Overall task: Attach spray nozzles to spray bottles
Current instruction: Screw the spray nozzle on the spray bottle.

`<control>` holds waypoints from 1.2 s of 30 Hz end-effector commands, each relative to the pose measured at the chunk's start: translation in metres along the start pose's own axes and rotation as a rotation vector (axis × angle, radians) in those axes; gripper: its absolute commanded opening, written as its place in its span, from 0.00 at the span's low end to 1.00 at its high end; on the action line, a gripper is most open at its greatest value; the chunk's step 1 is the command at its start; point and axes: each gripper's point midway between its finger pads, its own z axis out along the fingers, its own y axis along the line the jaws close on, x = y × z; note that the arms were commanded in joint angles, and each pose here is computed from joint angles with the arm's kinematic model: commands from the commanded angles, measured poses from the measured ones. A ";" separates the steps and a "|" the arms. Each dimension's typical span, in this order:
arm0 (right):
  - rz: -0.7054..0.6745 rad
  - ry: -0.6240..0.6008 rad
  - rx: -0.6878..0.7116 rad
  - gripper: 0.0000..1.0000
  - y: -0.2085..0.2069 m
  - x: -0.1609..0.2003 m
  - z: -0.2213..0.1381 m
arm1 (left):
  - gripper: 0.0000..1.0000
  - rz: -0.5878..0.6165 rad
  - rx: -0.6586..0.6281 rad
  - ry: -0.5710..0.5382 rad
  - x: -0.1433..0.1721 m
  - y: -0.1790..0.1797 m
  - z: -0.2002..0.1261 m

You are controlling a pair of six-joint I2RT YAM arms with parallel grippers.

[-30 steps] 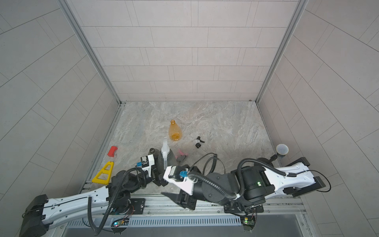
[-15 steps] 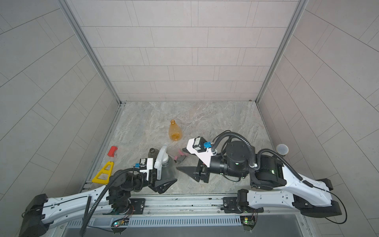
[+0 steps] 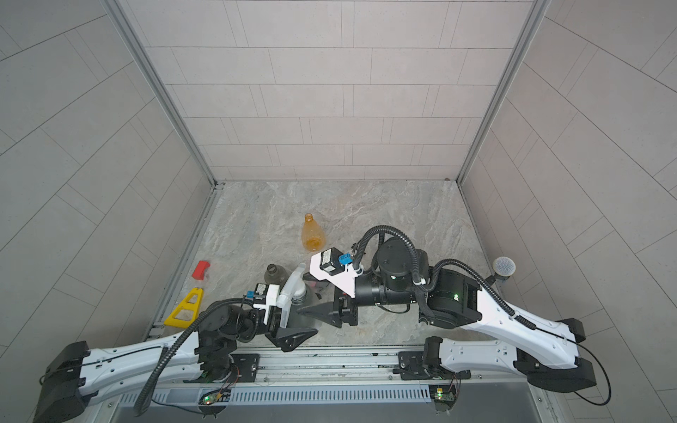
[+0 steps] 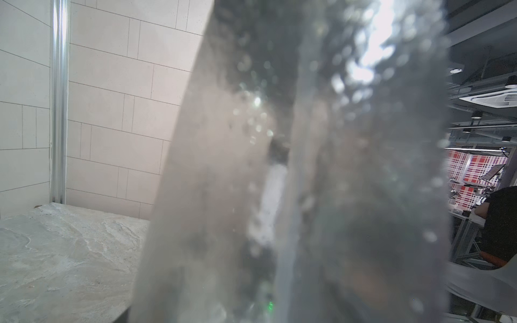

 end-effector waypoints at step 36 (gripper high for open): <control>0.007 -0.085 -0.016 0.50 -0.004 -0.015 0.009 | 0.00 0.038 0.006 -0.084 -0.030 -0.004 0.002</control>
